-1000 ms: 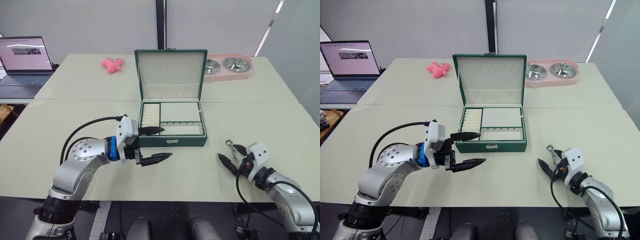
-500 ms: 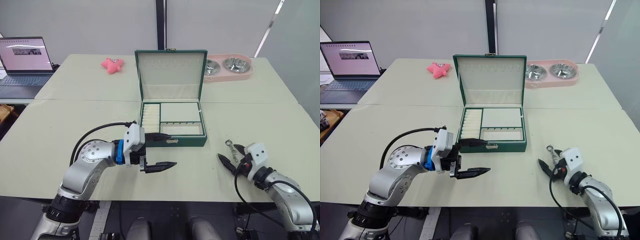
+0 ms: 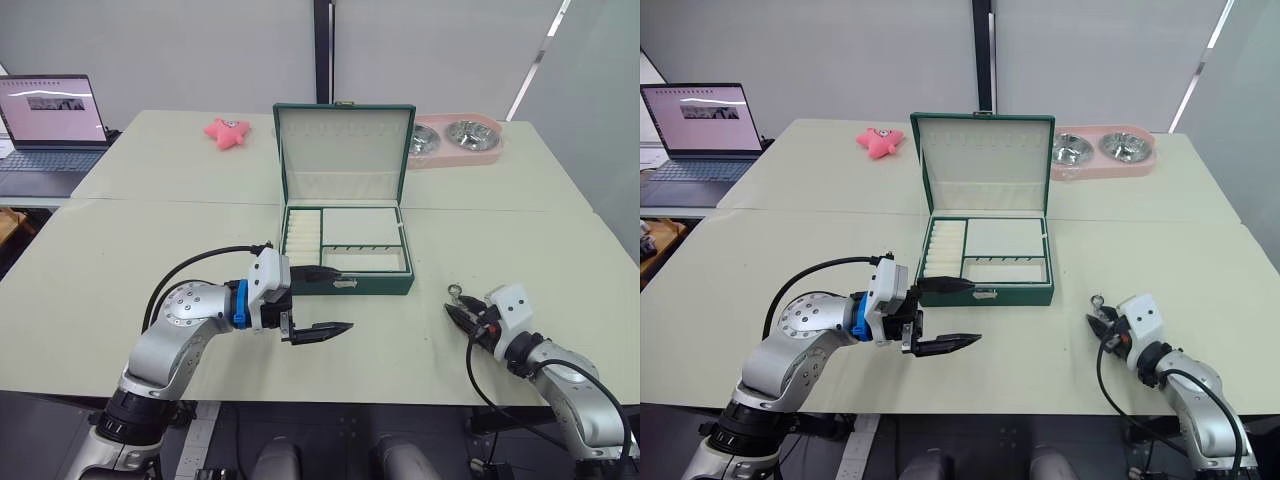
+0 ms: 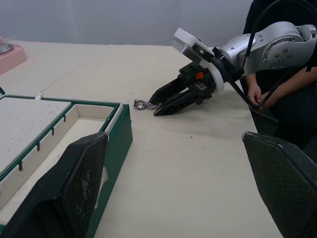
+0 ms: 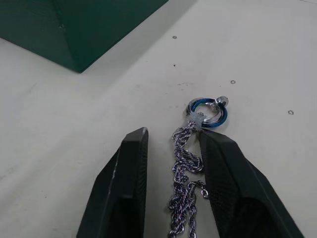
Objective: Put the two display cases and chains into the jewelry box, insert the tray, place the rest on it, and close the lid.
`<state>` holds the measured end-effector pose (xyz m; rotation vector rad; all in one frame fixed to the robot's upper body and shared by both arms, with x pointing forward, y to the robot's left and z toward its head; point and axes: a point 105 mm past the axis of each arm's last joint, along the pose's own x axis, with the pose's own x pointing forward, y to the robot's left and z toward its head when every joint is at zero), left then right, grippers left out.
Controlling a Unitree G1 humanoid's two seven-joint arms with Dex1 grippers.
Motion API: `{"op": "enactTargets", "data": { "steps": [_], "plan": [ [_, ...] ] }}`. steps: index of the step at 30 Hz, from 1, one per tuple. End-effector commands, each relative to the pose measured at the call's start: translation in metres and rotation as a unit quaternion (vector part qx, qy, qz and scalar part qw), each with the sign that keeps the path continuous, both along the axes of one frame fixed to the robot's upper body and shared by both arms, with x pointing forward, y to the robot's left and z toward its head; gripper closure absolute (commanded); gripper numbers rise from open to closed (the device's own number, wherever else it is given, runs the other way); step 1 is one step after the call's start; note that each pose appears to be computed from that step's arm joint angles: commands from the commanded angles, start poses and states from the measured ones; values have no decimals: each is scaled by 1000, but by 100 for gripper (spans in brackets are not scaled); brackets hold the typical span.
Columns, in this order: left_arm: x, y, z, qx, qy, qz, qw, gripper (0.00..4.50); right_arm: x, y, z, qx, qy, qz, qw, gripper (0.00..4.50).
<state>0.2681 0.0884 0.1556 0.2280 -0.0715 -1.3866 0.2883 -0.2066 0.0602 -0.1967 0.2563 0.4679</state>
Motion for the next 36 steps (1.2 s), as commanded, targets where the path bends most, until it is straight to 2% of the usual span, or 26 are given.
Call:
{"op": "enactTargets", "data": {
  "steps": [1,5,7,25,36],
  "plan": [
    [-1,-2,7,-5,-18,-2,1000,0,-12,-12,-34,-11,73,-27,997,360],
    [0,-3,7,-7,-18,-2,1000,0,-12,-12,-36,-7,74,-30,997,425],
    [1,-3,7,-8,-18,-1,1000,0,-12,-12,-36,-5,75,-31,997,443],
    [5,-5,11,-11,-22,3,1000,0,-8,-11,-30,10,59,-35,998,444],
    [5,-5,13,-13,-21,7,1000,0,0,3,22,61,-22,10,998,449]
  ]
}}
